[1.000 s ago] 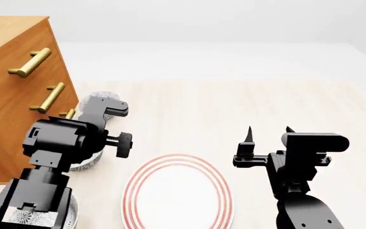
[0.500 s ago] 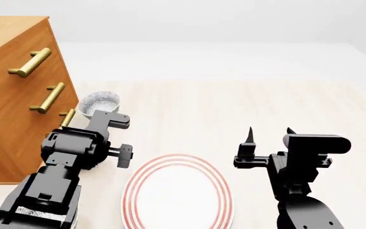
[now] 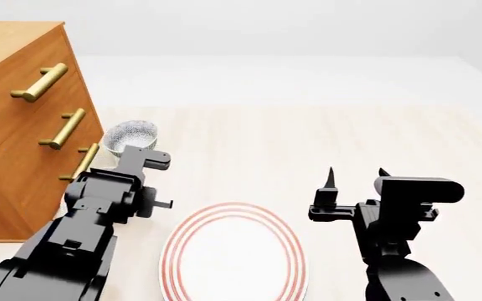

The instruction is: Put the bowl in the middle on the plate.

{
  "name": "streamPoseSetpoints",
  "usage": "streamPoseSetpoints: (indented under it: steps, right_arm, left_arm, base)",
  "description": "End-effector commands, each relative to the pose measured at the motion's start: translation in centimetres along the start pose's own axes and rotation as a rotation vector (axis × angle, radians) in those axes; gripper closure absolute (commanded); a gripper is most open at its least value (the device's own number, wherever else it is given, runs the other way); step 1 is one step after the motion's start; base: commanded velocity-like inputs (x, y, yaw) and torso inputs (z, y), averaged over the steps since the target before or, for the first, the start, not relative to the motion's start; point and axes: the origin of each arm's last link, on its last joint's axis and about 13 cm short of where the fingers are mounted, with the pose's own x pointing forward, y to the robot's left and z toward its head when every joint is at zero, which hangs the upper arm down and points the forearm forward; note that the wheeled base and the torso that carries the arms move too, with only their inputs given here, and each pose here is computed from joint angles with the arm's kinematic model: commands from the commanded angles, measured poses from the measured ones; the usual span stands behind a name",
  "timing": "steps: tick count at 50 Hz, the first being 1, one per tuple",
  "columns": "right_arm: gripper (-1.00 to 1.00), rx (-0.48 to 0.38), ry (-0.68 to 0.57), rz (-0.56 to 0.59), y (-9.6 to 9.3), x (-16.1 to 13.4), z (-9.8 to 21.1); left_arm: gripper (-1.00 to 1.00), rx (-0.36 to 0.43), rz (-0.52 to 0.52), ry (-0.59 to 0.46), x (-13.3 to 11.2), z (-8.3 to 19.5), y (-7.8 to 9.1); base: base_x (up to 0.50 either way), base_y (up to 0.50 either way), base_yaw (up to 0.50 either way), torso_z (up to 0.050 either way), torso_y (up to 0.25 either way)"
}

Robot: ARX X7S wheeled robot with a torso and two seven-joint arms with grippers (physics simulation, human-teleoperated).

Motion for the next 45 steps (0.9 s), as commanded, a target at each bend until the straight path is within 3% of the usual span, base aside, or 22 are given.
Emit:
streamPoseSetpoints:
  steps: [1, 15, 26, 29, 37, 42, 45]
  right_arm:
    - [-1.00, 0.001, -0.006, 0.000, 0.0, -0.1, 0.0]
    - [-1.00, 0.002, -0.016, 0.001, 0.0, -0.1, 0.2]
    - [-1.00, 0.004, -0.024, -0.003, 0.0, -0.2, 0.4]
    - [-1.00, 0.005, -0.025, -0.003, 0.0, -0.1, 0.4]
    - [-1.00, 0.004, -0.028, -0.004, 0.0, -0.2, 0.4]
    - [-1.00, 0.005, -0.030, -0.011, -0.1, -0.2, 0.5]
    - [-1.00, 0.008, -0.024, -0.018, -0.2, -0.2, 0.4]
  left_arm:
    - [1.00, -0.001, -0.061, 0.005, 0.0, -0.7, 0.1]
    - [1.00, 0.063, -0.118, -0.137, -4.5, -0.7, -0.1]
    - [1.00, 0.087, -0.150, -0.275, -6.5, -0.4, -0.3]
    - [1.00, 0.149, -0.172, -0.377, -7.6, -0.5, -0.5]
    - [1.00, 0.258, -0.215, -0.489, -9.5, -1.5, -1.1]
    - [1.00, 0.394, -0.247, -0.581, -10.9, -2.9, -1.7]
    - [1.00, 0.538, -0.300, -0.626, -12.3, -4.6, -2.4]
  base:
    - [0.00, 0.00, 0.00, 0.000, 0.000]
    - [0.00, 0.00, 0.00, 0.000, 0.000]
    - [0.00, 0.00, 0.00, 0.000, 0.000]
    - [0.00, 0.00, 0.00, 0.000, 0.000]
    - [0.00, 0.00, 0.00, 0.000, 0.000]
    - [0.00, 0.00, 0.00, 0.000, 0.000]
    - [0.00, 0.00, 0.00, 0.000, 0.000]
